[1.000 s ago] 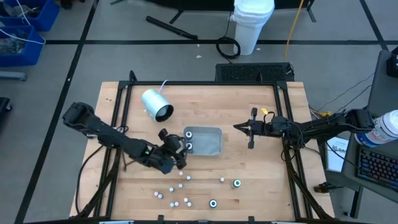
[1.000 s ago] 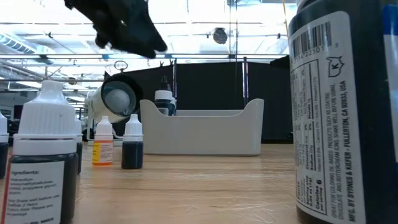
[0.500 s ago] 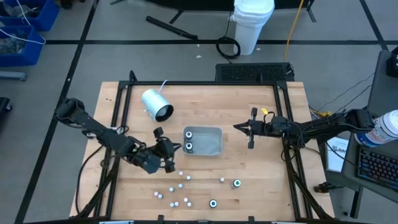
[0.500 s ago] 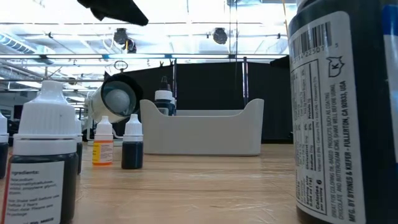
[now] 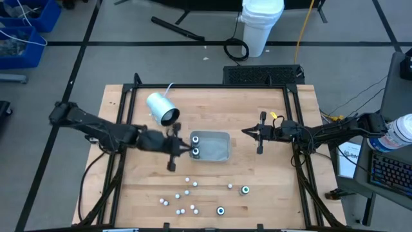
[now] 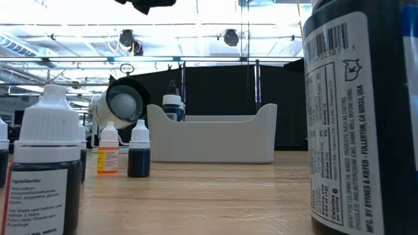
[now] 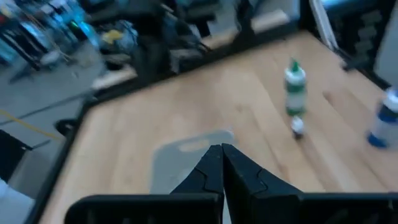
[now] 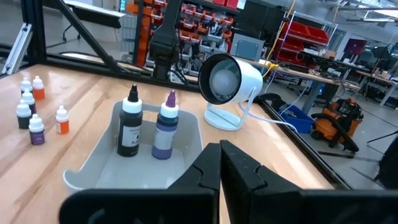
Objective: Pick & Place food coloring
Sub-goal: Put the big green food coloring bottle into the gray bin
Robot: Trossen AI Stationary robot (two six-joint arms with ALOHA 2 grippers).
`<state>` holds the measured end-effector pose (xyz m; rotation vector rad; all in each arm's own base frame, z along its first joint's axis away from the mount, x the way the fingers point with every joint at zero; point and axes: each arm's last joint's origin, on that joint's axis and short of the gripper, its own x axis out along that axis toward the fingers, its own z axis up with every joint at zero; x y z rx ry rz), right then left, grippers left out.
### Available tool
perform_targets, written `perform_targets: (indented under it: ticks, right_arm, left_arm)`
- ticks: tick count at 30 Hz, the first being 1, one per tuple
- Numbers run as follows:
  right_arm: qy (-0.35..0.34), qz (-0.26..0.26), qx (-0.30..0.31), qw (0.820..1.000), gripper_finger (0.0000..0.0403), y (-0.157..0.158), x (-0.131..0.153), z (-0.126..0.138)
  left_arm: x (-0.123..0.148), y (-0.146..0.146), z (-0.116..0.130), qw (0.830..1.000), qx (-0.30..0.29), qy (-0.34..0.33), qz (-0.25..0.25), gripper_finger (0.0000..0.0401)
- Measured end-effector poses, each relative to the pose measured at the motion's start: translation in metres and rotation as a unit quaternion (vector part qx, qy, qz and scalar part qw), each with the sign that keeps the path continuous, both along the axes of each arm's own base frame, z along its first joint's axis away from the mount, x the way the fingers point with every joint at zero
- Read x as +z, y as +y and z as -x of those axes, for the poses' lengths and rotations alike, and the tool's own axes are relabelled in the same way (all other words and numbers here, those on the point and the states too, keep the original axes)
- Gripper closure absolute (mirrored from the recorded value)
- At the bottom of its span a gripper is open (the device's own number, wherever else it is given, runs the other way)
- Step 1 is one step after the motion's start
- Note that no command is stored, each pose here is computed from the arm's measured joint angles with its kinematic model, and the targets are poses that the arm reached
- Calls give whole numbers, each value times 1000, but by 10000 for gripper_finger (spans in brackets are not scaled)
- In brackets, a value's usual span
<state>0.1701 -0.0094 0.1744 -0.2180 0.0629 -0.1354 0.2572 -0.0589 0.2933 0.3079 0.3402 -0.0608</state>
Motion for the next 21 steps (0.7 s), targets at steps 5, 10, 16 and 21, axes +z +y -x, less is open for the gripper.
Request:
perform_targets:
  ticks: [5,10,16,21]
  right_arm:
    - [6,4,0,1000,403,0,-1,0]
    - [8,15,1,1000,403,0,-1,0]
    - [7,16,1,1000,403,0,-1,0]
    - [14,16,1,1000,403,0,-2,0]
  left_arm:
    - [-10,29,28,996,-18,-84,38,398]
    - [-38,41,60,986,1,-144,85,398]
    - [-70,38,92,981,33,-176,78,399]
    - [-76,35,119,968,77,-229,71,399]
